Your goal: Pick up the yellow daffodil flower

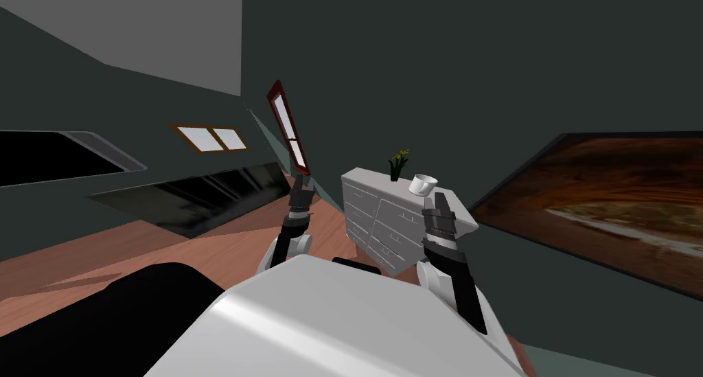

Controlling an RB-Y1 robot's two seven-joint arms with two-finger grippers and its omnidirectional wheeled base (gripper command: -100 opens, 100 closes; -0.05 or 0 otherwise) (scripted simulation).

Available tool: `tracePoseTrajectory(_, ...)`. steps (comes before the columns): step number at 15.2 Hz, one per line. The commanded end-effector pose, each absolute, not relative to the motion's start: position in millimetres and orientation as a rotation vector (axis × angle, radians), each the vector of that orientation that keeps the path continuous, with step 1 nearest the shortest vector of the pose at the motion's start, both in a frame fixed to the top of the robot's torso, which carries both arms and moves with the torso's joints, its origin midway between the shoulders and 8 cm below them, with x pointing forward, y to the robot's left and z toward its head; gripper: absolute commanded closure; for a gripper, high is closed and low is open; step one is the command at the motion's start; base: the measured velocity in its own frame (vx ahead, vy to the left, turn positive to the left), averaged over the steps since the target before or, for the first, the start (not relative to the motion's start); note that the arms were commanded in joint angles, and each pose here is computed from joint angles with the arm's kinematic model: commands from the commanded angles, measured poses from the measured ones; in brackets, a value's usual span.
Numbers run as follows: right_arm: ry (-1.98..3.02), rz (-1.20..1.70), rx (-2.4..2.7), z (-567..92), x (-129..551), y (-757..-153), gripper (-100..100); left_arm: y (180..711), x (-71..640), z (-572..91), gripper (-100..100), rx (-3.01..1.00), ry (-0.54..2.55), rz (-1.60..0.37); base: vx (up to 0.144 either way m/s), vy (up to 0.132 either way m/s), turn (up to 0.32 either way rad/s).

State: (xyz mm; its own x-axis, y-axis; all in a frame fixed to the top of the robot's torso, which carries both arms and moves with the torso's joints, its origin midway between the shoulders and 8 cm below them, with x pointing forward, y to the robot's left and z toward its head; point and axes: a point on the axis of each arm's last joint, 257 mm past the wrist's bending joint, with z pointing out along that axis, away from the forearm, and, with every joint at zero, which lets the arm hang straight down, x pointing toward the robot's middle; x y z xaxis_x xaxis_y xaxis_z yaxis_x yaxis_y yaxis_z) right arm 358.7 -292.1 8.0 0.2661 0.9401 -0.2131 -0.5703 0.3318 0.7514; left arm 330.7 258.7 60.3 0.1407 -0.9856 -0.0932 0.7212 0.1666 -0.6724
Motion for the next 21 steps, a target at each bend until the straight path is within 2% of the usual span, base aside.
tracePoseTrajectory(1,0.764,1.077,0.578,7.1,359.8,-294.6,-100,258.7,330.7,60.3,0,-0.543,0.598,-1.323,0.004,0.029,0.026)
tracePoseTrajectory(4,0.824,0.998,0.532,4.5,361.9,-304.6,-100,258.7,330.7,60.2,0,-0.543,0.598,-1.323,0.027,0.088,0.040)
tracePoseTrajectory(15,1.022,0.601,0.403,-8.6,367.4,-372.0,-100,258.6,330.7,60.3,0,-0.543,0.598,-1.323,0.058,0.156,0.051)
tracePoseTrajectory(21,1.122,0.330,0.356,-16.4,364.0,-428.3,-100,258.6,330.7,60.3,0,-0.543,0.598,-1.323,0.066,0.150,0.068)
